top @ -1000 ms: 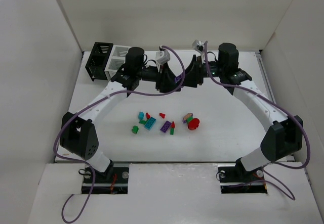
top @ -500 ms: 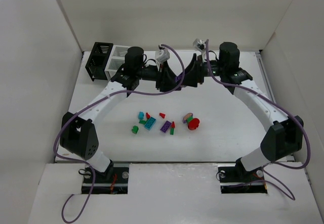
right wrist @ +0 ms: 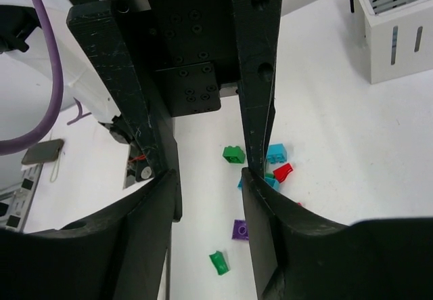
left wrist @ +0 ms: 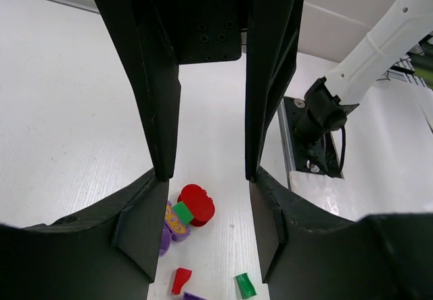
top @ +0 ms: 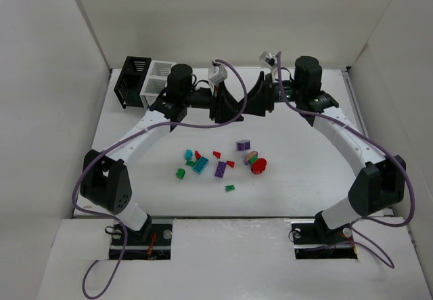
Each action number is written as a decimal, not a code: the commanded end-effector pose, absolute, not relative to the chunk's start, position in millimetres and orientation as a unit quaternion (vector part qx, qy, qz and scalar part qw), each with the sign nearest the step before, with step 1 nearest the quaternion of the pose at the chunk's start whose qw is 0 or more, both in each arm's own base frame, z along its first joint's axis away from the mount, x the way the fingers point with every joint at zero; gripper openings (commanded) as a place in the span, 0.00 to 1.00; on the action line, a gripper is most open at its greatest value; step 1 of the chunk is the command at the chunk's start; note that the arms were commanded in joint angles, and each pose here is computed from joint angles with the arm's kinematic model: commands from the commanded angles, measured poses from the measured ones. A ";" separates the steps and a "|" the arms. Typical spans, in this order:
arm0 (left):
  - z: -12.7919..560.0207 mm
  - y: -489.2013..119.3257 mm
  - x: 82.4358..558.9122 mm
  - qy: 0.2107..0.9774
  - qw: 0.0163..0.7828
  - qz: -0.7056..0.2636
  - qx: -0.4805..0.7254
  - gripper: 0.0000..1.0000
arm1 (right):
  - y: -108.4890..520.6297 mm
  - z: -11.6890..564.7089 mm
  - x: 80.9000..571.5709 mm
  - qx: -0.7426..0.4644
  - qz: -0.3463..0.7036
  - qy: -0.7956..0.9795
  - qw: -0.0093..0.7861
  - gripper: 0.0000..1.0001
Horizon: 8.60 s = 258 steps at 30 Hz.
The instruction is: Sort the legos into containers by color
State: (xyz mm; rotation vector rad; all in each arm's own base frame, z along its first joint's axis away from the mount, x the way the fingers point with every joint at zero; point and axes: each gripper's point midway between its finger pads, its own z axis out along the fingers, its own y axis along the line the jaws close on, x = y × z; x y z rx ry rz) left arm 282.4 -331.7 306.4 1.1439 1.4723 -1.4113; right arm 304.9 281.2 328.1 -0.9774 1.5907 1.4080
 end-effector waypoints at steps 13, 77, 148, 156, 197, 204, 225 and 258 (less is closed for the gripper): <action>247.0 -317.3 310.3 0.690 0.381 -0.484 0.379 0.77 | 162.5 279.0 379.1 -0.168 0.399 0.756 0.491 0.80; 54.3 -374.5 355.7 0.968 0.231 -0.088 0.046 0.38 | 36.4 169.2 359.1 0.052 0.099 0.897 0.428 0.86; 257.5 -41.1 638.4 0.812 0.553 -0.132 -0.133 0.89 | 33.0 174.7 397.8 0.054 0.096 0.888 0.447 0.87; 292.1 -78.6 583.6 0.827 0.547 -0.116 -0.051 1.00 | 43.5 171.2 385.4 0.024 0.120 0.886 0.448 0.87; 99.9 -349.2 228.2 0.820 0.353 -0.116 0.434 0.70 | 71.2 129.5 316.5 0.003 0.078 0.918 0.389 0.96; 76.9 -359.9 246.2 0.771 0.304 -0.106 0.550 0.70 | 72.9 129.5 316.0 -0.004 0.081 0.918 0.388 0.96; 61.3 -369.4 265.0 0.750 0.262 -0.184 0.579 0.68 | 59.7 128.8 312.5 0.013 0.066 0.919 0.388 0.96; 54.4 -380.8 272.4 0.722 0.246 -0.202 0.615 0.62 | 68.8 135.3 293.5 -0.001 0.092 0.918 0.385 0.96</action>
